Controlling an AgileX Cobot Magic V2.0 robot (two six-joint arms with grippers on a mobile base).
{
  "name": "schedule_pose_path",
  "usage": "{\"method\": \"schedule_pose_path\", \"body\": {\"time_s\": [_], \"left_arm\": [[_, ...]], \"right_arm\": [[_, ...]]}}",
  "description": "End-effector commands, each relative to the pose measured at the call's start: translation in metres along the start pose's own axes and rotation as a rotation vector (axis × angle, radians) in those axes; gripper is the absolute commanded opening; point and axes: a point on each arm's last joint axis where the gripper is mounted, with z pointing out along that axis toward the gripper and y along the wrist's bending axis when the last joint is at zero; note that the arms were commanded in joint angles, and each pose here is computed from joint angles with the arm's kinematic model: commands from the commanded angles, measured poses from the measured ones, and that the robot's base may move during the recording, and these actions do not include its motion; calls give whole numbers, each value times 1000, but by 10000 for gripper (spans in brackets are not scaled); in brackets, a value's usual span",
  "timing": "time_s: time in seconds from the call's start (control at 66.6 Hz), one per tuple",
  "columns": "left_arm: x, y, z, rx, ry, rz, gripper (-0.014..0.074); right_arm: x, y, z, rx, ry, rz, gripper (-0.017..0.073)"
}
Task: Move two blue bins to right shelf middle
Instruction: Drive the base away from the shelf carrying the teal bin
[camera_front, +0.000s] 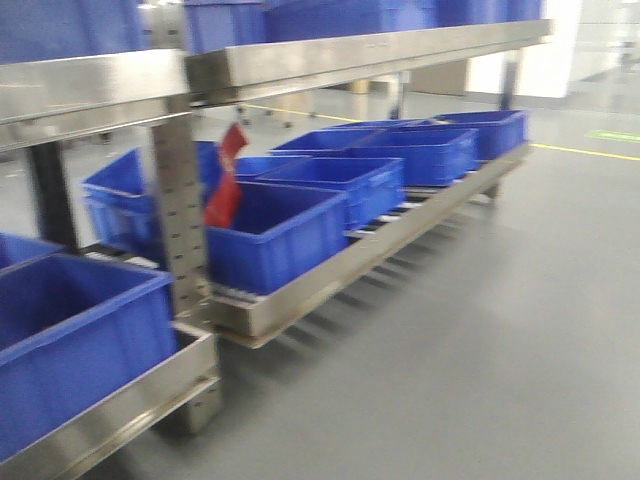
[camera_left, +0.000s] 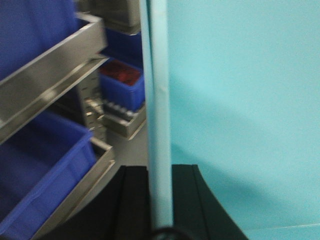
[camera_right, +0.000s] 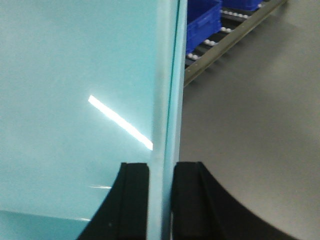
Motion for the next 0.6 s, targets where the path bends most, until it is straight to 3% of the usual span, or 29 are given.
{"method": "schedule_pose_path", "body": {"time_s": [0.0, 0.586], "left_arm": [[-14, -1, -9, 35, -125, -3, -111], [-14, -1, -9, 35, -125, -3, -111]], "right_arm": [[-13, 5, -15, -79, -116, 11, -167], [-13, 5, -15, -79, -116, 11, -167]]}}
